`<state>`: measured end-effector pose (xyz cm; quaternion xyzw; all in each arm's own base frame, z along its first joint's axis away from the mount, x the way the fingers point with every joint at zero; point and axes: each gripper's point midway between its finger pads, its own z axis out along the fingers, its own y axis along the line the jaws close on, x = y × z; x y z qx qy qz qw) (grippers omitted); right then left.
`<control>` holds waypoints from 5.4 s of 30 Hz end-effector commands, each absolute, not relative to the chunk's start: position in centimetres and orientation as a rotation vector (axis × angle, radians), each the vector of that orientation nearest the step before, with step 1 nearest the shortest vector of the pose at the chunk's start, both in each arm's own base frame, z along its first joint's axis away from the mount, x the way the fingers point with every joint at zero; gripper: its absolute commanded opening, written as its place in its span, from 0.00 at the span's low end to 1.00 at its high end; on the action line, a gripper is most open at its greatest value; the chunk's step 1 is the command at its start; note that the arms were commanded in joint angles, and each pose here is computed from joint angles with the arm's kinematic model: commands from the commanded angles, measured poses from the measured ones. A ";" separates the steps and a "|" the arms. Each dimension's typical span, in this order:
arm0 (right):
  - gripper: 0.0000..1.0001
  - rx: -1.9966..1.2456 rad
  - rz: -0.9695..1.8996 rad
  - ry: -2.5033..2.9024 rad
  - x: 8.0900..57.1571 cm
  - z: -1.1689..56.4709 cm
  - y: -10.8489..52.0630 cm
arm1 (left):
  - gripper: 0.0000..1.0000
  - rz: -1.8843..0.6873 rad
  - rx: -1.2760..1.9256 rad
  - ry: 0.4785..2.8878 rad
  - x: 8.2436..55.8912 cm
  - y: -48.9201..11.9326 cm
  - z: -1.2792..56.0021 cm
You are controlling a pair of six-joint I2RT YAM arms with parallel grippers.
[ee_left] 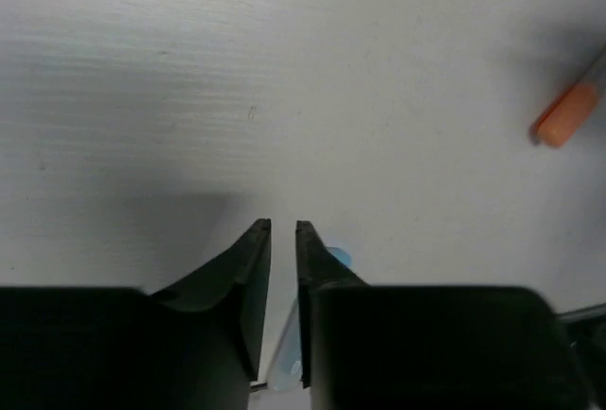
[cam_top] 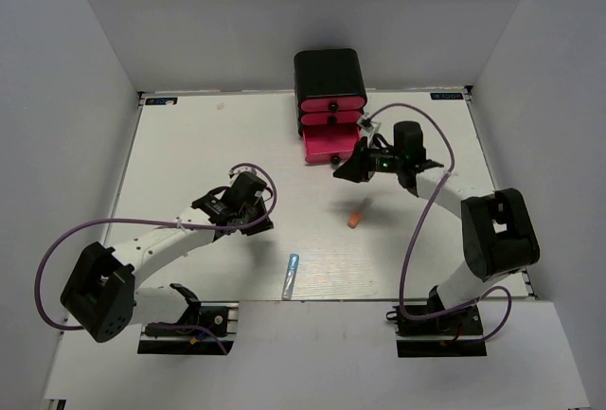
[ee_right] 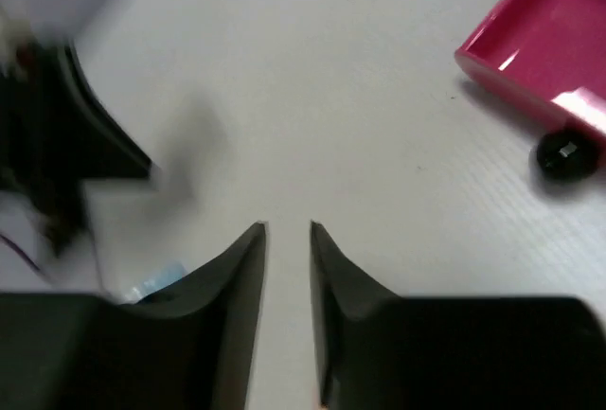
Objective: Sort the stationery into containers
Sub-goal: Grab a piece of stationery with the left arm, then place the stationery into the container, then grab a piece of stationery with the right arm, then place the stationery into the container
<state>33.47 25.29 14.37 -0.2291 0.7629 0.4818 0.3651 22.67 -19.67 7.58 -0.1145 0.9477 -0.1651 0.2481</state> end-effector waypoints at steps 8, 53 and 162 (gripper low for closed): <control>0.49 -1.950 0.835 1.342 26.1 11.5 18.9 | 0.56 -0.645 0.007 2.763 19.1 -24.2 7.6; 0.50 -1.715 0.628 1.507 30.2 11.4 16.7 | 0.11 -0.274 0.142 2.551 24.3 -31.2 11.6; 0.12 -1.811 -0.001 1.415 51.3 14.4 21.7 | 1.00 -0.698 -0.247 2.213 23.9 -21.1 16.2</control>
